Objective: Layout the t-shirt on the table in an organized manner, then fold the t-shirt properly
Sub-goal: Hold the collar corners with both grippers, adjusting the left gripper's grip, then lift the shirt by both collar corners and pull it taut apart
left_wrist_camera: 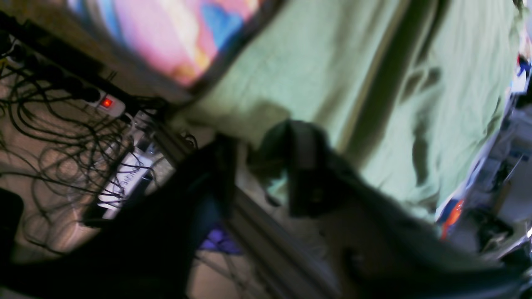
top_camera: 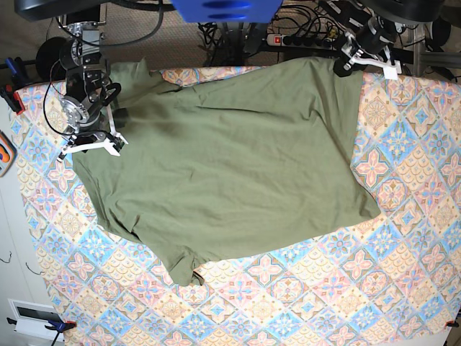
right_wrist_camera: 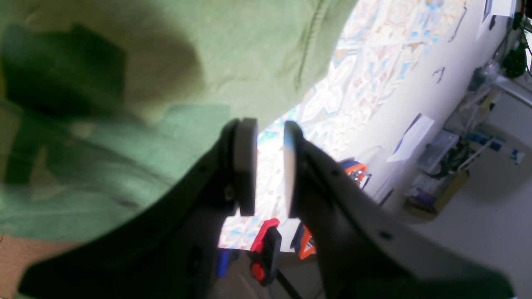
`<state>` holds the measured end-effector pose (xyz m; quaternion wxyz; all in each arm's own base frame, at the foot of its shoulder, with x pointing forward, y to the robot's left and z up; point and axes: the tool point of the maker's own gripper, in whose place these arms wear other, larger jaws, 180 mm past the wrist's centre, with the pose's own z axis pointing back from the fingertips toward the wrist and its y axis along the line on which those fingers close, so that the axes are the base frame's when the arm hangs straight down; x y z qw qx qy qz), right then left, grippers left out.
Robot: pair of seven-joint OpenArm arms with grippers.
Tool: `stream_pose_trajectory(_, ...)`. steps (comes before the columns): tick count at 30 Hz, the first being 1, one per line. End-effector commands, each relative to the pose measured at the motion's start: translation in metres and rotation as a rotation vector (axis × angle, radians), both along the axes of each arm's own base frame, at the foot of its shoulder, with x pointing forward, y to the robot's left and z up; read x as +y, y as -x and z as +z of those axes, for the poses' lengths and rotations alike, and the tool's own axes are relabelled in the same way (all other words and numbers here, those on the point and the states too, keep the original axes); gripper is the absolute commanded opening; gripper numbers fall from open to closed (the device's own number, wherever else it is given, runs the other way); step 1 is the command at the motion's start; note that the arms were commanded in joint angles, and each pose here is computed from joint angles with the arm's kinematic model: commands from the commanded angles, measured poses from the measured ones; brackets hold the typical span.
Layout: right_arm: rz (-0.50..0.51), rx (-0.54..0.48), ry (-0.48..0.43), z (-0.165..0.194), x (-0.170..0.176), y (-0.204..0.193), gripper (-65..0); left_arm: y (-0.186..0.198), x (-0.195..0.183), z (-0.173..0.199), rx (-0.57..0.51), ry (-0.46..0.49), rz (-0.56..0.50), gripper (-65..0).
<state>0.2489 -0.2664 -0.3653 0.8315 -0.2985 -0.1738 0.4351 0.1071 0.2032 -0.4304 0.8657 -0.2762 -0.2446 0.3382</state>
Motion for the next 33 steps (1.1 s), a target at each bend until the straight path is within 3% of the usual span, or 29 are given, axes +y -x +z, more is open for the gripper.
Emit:
stream_pose_trajectory(1,-0.006,-0.033,0.025,0.011,-0.006,-0.006,-54.4,-0.014,-0.002,0.017,-0.083,0.002,-0.025,-55.9)
stream_pose_trajectory(7,-0.006,-0.033,0.025,0.011,-0.006,-0.006,-54.4,-0.01,-0.006,0.032,-0.111,-0.019,-0.058,-65.0)
stream_pose_trajectory(14,-0.008,-0.034,0.026,0.011,-0.007,-0.006,-54.4,-0.022,0.026,0.057,-0.177,-0.111,-0.012,-65.0)
stream_pose_trajectory(17,-0.016,-0.033,0.03,0.012,-0.009,-0.005,-54.2,-0.026,0.036,0.065,-0.206,-0.108,0.02,-65.0)
stream_pose_trajectory(23,-0.16,-0.074,0.056,0.028,-0.055,0.005,-54.0,-0.026,0.046,0.074,-0.23,-0.099,0.059,-65.0)
stream_pose_trajectory(27,-0.266,-0.074,-0.026,0.028,-0.07,0.014,-51.7,-0.028,0.05,0.076,-0.238,-0.109,0.067,-65.0)
stream_pose_trajectory(33,-0.392,-0.109,-0.263,0.028,-0.076,0.025,-35.6,-0.034,0.042,0.075,-0.236,-0.097,0.027,-65.0)
